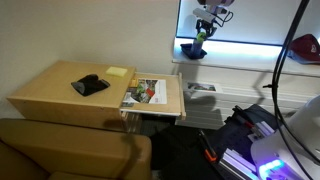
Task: Put the yellow ball on top of the can on the window sill, place the yellow ball on the nightstand
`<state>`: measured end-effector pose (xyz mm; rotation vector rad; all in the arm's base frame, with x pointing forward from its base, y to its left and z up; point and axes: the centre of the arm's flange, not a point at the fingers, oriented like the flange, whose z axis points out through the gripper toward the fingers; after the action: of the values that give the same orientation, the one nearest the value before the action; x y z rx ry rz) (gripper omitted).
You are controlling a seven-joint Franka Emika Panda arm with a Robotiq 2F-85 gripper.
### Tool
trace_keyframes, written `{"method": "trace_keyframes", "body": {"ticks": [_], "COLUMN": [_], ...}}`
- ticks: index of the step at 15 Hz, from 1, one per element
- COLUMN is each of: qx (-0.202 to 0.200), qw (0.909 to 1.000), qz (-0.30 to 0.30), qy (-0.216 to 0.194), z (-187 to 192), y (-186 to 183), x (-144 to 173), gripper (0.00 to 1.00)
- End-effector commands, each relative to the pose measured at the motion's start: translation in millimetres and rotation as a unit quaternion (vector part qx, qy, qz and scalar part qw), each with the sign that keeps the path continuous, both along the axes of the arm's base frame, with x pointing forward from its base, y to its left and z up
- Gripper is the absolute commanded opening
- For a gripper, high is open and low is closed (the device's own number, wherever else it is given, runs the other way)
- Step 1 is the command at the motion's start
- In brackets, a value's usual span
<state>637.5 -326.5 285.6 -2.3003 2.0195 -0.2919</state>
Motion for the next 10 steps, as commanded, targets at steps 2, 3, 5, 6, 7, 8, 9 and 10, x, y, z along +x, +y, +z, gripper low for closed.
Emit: {"method": "trace_keyframes", "body": {"ticks": [2,3,5,6,7,8,9,10], "qx": [-0.002,-0.005,-0.001,-0.001,-0.001,-0.001,-0.003,-0.006], "qw": [0.9998,0.9996,0.9995,0.9997,0.9996,0.9995,0.9996,0.9996], "qz": [0.008,0.012,0.013,0.016,0.019,0.021,0.016,0.009], "qy": [-0.020,-0.025,-0.027,-0.020,-0.022,-0.021,-0.022,-0.025], "z": [-9,-11,-19,-7,-8,-9,-5,0], "y": [45,54,78,60,70,74,69,60], "x": [16,22,34,29,33,35,35,33], "gripper": [0.43,0.43,0.43,0.43,0.68,0.43,0.43,0.43]}}
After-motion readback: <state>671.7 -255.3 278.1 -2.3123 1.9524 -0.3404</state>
